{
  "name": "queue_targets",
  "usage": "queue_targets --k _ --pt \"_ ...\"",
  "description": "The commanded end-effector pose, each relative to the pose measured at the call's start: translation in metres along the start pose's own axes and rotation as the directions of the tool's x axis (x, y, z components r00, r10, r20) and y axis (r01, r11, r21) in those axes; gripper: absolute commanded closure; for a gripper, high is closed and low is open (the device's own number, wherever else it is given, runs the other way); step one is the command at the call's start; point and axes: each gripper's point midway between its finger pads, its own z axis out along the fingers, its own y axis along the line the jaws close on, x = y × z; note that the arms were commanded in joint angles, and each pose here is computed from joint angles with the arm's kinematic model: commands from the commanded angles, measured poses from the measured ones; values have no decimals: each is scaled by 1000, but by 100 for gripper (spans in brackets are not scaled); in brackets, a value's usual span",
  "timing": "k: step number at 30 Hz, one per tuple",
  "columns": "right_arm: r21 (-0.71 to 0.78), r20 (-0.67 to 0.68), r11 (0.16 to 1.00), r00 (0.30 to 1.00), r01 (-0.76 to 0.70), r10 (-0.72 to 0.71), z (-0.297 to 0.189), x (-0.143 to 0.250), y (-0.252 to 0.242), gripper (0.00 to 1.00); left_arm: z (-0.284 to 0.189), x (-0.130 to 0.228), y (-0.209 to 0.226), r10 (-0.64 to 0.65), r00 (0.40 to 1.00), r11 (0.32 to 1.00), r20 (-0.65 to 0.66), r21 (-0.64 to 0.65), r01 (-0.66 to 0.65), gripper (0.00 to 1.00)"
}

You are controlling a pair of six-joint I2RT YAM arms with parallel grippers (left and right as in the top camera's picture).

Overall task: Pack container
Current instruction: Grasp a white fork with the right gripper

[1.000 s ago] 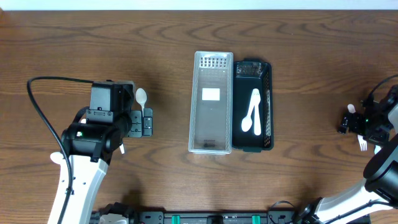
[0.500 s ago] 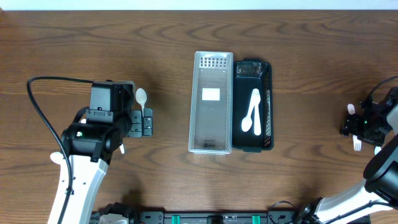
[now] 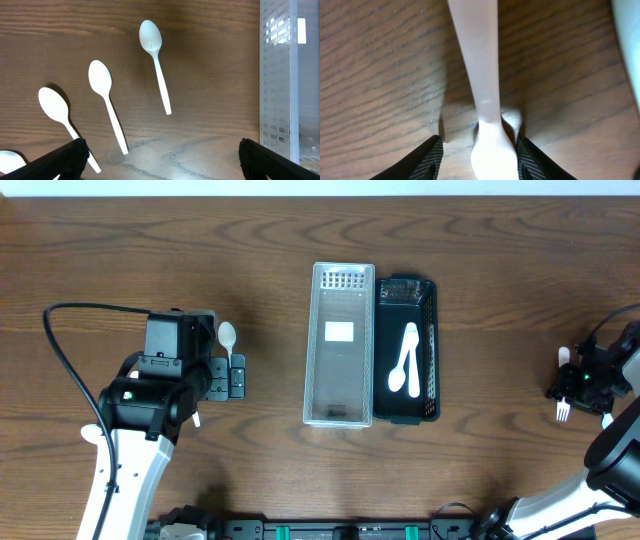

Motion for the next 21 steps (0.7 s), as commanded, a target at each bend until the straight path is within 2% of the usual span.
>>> queue_targets --k 1,4,7,21 --pt "-43 -48 999 999 -19 17 9 14 7 49 -4 -6 1 1 1000 1000 15 -8 0 2" --pt "-44 -54 999 998 -20 18 9 16 7 50 -4 -6 1 1 1000 1000 14 -8 0 2" --pt "-46 -60 999 998 -21 18 9 17 8 55 -4 -6 1 1 1000 1000 15 -8 0 2" --pt "-45 -67 998 997 -41 38 9 18 8 68 -4 -6 1 1 1000 1000 14 -8 0 2"
